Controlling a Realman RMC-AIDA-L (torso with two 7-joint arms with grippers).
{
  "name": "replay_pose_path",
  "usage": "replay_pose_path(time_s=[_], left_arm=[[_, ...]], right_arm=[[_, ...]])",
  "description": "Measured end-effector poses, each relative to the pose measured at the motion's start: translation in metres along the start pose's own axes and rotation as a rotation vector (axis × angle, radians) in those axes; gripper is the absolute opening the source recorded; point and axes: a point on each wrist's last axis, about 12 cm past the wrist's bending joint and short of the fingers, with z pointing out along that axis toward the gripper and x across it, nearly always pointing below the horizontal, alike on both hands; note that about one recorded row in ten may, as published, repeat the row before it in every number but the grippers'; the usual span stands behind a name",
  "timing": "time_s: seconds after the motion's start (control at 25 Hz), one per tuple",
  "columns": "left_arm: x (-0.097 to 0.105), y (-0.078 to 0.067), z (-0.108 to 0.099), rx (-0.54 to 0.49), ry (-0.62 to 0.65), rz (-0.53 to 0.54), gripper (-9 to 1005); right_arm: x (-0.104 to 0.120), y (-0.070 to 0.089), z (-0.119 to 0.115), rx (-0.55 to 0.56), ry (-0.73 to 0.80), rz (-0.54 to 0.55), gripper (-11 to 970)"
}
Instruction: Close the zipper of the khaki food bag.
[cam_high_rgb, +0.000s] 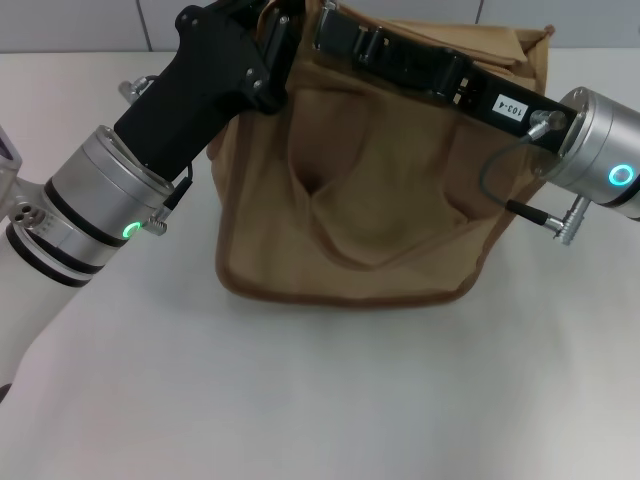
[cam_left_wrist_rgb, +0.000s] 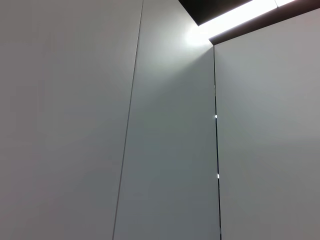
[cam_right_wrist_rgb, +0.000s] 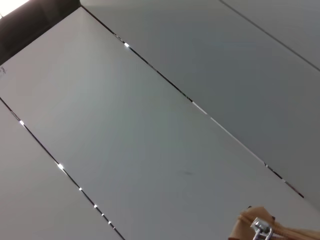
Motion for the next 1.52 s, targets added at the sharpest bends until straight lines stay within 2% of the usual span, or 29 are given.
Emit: replay_pose_path(time_s=[0.24,0.48,1.08,1.52], left_arm=[[0.0001,0.0001,0.0000,-0.001,0.001,0.000,116],[0.0002,0.0001,-0.0005,-0.002,0.001,0.000,117],[0.0006,0.0000,-0.0018,-0.006,0.004,-0.001,120],[0.0007,0.0002,-0.0015,-0.006,0.006,-0.001,122]], right_arm=[[-0.0006,-0.0047,-0.0021,0.042,-0.019,0.005,506],[-0.0006,-0.0019,0.0050,0.010,0.006,0.000,488],[0.0002,0.0004,0.0056,-0.011,0.011,0.001,446],[-0.0003,-0.0027,0.0062,0.013,0.008,0.000,419]])
